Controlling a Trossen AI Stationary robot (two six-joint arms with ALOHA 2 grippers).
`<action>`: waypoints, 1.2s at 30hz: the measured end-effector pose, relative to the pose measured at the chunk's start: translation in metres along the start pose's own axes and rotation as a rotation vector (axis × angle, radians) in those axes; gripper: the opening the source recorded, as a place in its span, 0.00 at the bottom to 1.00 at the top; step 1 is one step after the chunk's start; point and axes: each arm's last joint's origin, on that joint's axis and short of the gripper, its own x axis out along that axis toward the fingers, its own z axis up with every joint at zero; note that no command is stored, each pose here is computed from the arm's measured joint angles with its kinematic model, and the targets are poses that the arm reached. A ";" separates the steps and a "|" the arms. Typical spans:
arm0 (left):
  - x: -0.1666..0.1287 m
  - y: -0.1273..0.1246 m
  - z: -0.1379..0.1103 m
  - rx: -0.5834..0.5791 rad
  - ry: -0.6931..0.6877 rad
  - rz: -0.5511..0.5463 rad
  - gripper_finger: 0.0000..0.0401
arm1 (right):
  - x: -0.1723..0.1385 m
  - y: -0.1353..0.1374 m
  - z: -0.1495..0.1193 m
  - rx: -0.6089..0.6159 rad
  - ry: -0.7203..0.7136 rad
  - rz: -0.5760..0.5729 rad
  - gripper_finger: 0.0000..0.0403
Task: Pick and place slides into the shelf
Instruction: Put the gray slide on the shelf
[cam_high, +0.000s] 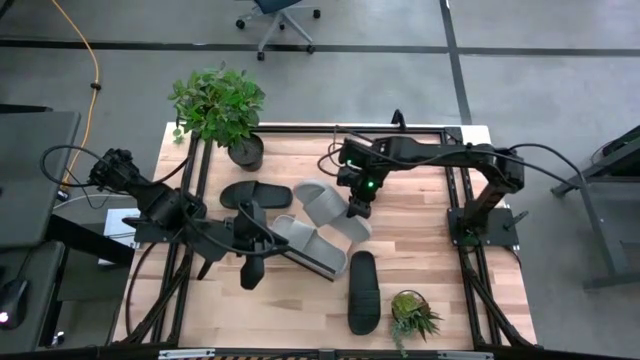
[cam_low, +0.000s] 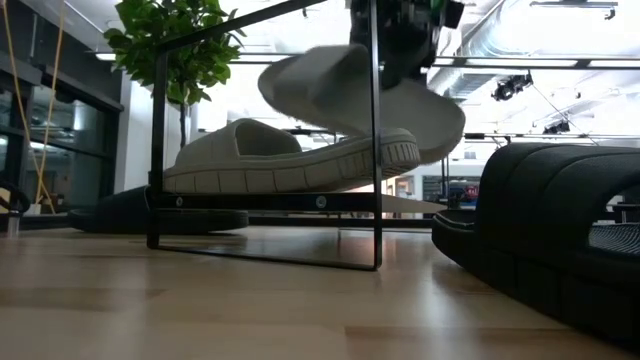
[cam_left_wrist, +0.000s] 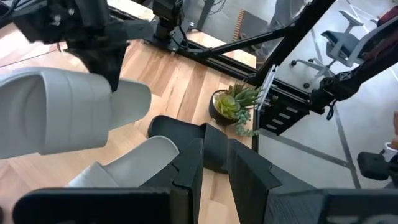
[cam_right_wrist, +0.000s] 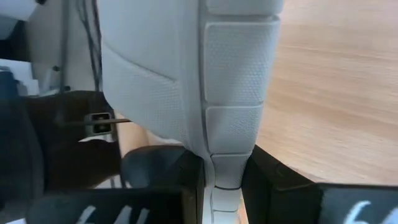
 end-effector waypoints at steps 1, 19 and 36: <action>0.000 0.000 0.000 0.000 0.000 0.000 0.16 | 0.002 -0.001 0.001 0.001 0.003 -0.003 0.13; 0.000 0.000 0.000 0.005 0.003 0.003 0.16 | 0.018 -0.013 0.011 -0.019 -0.002 0.038 0.13; 0.000 0.002 -0.002 0.015 0.008 0.026 0.16 | 0.016 -0.019 0.014 -0.010 -0.022 0.034 0.13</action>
